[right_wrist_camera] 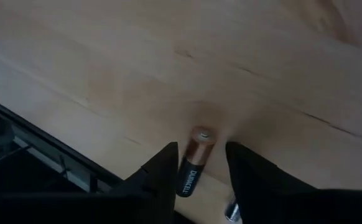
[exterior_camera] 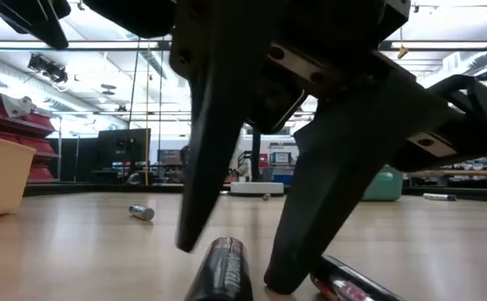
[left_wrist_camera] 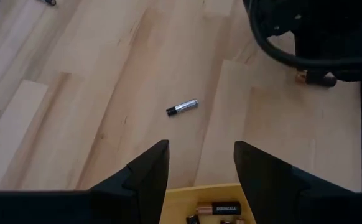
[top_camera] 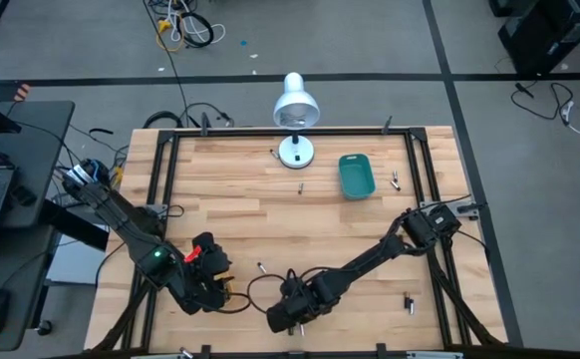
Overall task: Sort batteries
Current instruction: Put the bottom left golden battery into the yellow bin
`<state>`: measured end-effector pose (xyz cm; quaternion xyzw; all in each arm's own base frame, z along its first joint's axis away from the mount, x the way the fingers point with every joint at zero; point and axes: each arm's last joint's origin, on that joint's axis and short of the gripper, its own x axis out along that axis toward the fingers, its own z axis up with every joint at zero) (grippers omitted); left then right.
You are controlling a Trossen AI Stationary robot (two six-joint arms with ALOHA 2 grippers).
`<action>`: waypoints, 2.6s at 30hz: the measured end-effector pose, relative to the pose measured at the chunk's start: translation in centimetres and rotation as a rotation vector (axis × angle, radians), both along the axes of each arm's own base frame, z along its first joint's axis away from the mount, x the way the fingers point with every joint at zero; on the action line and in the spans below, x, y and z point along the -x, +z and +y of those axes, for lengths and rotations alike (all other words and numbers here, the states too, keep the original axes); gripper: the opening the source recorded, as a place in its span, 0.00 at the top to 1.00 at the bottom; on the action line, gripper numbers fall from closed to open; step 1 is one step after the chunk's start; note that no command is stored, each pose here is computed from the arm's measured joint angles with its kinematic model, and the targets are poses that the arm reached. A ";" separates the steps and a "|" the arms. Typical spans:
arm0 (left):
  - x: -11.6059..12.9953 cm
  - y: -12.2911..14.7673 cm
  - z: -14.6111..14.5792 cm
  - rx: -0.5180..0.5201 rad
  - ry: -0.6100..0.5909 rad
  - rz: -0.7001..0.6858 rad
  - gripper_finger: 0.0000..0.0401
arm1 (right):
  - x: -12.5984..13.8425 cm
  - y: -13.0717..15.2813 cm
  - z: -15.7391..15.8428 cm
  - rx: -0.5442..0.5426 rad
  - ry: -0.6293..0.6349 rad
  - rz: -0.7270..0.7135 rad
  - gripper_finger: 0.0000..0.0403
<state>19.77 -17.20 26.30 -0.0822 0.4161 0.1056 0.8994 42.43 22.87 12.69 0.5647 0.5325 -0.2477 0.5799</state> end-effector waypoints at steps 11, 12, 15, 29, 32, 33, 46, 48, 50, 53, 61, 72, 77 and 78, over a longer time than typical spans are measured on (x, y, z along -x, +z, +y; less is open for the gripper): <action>0.2 -0.1 0.2 -0.018 0.011 0.026 0.51 | -0.9 -0.9 -2.7 0.031 0.033 0.042 0.91; 0.3 -0.2 0.3 -0.021 0.015 0.032 0.51 | -1.0 -0.9 -2.9 0.041 0.028 0.039 0.92; 0.4 -0.2 0.4 -0.030 0.017 0.041 0.51 | -1.2 -0.9 -3.6 0.069 0.013 0.030 0.91; 0.8 -0.4 0.0 0.047 -0.009 0.108 0.51 | -2.1 -1.0 -5.7 0.106 0.055 -0.001 0.86; 1.0 -0.4 -0.3 0.047 -0.021 0.108 0.51 | -2.3 -1.0 -5.6 0.107 0.060 -0.027 0.82; 1.0 -0.4 -0.3 0.050 -0.021 0.107 0.51 | -2.3 -0.9 -5.6 0.109 0.058 -0.036 0.80; 1.1 -0.4 -0.5 0.080 0.006 0.105 0.51 | -2.3 -1.0 -7.1 0.220 0.097 -0.019 0.95; 1.1 -0.4 -0.5 0.080 0.006 0.105 0.51 | -2.4 -1.0 -7.5 0.247 0.088 -0.019 0.95; 1.1 -0.4 -0.5 0.081 0.007 0.105 0.51 | -2.3 -1.0 -7.7 0.276 0.075 -0.009 0.92; 1.1 -0.4 -0.5 0.081 0.007 0.105 0.51 | -2.2 -1.0 -7.8 0.296 0.067 0.004 0.86; 1.1 -0.4 -0.5 0.089 0.018 0.104 0.52 | -2.3 -0.4 -7.7 0.331 0.196 -0.054 0.75; 1.1 -0.4 -0.4 0.087 0.024 0.105 0.55 | -1.8 -0.3 -6.7 0.471 0.458 -0.104 0.55; 1.1 -0.4 -0.4 0.086 0.025 0.108 0.55 | -0.7 -0.5 -7.5 0.535 0.465 0.026 0.58; 1.2 -0.4 -0.3 0.082 0.025 0.111 0.55 | -0.5 -0.5 -7.6 0.553 0.468 0.056 0.61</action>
